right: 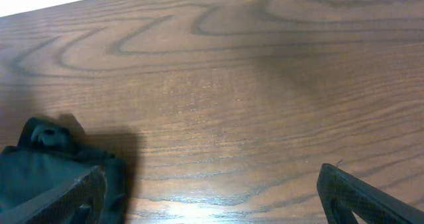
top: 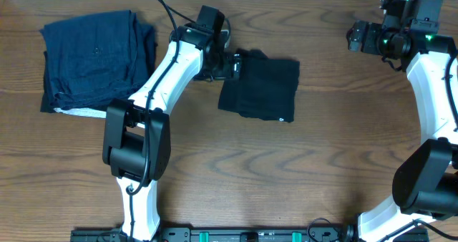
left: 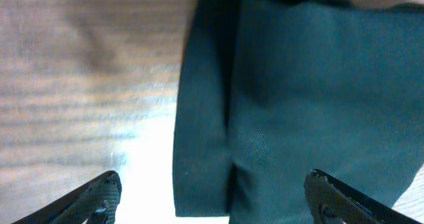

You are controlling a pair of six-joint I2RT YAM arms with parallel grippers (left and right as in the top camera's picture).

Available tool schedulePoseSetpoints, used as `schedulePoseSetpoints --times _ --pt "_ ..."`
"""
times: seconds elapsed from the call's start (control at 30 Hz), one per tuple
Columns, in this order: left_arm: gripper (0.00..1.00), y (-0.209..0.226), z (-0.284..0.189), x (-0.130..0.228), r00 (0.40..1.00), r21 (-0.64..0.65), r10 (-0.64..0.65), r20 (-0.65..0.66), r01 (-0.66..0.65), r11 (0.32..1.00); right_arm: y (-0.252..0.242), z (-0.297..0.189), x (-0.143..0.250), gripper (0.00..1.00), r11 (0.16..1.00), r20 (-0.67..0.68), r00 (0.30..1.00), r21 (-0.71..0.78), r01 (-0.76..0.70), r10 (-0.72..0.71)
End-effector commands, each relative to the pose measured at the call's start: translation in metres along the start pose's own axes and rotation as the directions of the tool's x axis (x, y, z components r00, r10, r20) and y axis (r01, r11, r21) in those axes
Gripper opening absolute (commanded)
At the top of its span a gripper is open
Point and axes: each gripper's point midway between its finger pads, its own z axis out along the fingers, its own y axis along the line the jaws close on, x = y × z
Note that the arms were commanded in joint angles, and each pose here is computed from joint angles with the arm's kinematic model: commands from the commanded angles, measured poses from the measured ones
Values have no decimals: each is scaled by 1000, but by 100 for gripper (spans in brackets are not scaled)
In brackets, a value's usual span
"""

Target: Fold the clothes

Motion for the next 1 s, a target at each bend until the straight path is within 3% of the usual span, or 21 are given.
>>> schedulePoseSetpoints --times 0.0,0.27,0.7,0.97 --pt "92 -10 -1 -5 997 4 73 28 -73 997 -2 4 3 99 1000 -11 1000 4 -6 6" --pt "94 -25 17 8 982 6 189 -5 -189 982 -2 4 3 99 1000 -11 1000 5 -5 5" --pt "94 2 67 21 981 -83 171 -89 -179 980 -2 4 3 99 1000 -11 1000 4 -6 6" --pt "94 3 71 22 982 -85 161 -95 -169 982 -2 4 3 99 1000 -11 1000 4 -6 6"
